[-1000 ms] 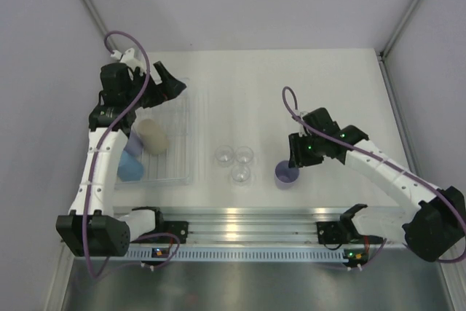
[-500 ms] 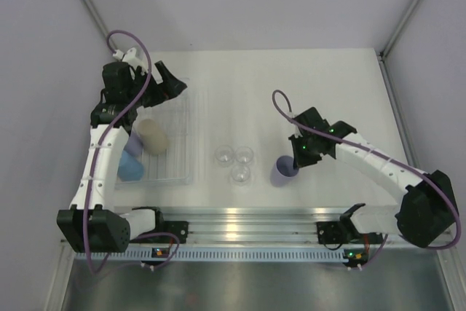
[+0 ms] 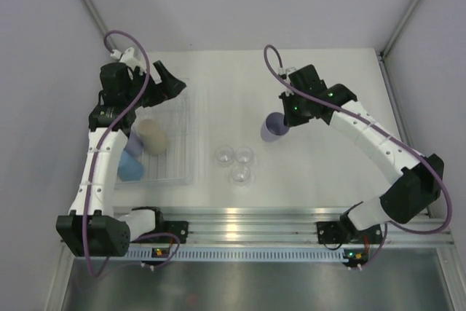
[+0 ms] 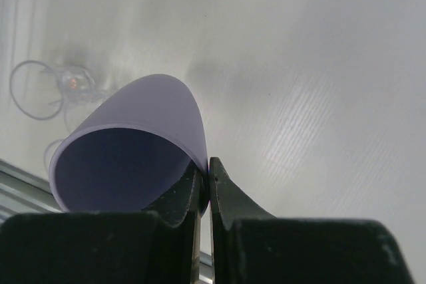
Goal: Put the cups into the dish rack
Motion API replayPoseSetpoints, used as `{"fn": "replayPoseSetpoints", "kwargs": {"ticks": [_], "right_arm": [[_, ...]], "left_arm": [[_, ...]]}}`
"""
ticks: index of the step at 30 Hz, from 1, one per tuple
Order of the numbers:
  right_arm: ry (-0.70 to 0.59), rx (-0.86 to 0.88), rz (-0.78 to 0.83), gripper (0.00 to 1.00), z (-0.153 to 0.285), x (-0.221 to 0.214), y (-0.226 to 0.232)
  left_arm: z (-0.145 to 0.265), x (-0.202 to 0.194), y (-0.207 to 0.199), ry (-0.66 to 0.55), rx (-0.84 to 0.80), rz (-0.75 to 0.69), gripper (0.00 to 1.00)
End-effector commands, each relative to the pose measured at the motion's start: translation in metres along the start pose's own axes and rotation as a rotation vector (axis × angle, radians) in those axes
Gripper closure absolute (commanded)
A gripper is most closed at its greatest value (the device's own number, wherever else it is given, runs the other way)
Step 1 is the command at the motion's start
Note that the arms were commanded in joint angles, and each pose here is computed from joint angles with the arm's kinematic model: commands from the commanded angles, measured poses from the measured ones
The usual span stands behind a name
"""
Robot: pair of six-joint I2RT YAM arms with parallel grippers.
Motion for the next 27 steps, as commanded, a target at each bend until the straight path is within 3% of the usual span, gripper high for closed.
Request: {"fn": "replayPoseSetpoints", "kwargs": {"ticks": [1, 12, 14, 22, 27], "right_arm": [[-0.108, 0.090, 0.001, 1.00, 0.017, 0.043, 0.008], [-0.303, 0.656, -0.114, 1.00, -0.001, 0.126, 0.083], [-0.289, 0.767, -0.149, 1.00, -0.004, 0.132, 0.097], [-0.320, 1.019, -0.232, 1.00, -0.003, 0.163, 0.124], [-0.342, 1.143, -0.266, 1.00, 0.007, 0.170, 0.132]], "left_arm": [[0.015, 0.016, -0.019, -0.087, -0.058, -0.023, 0.02], [0.029, -0.001, -0.029, -0.067, -0.119, 0.050, 0.02], [0.033, -0.003, -0.030, -0.074, -0.122, 0.057, 0.02], [0.042, -0.012, -0.045, -0.066, -0.229, 0.061, 0.02], [0.048, -0.013, -0.066, -0.096, -0.388, 0.087, 0.02]]}}
Point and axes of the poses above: each gripper's point midway between its finger pads, its own z axis back along the fingers, its own y axis along the line the jaws close on, x = y × z, the point moved 2 cm from there along z, back along the fingers, and after that the axes turned 2 degrees about z, right-handed, at the moved point
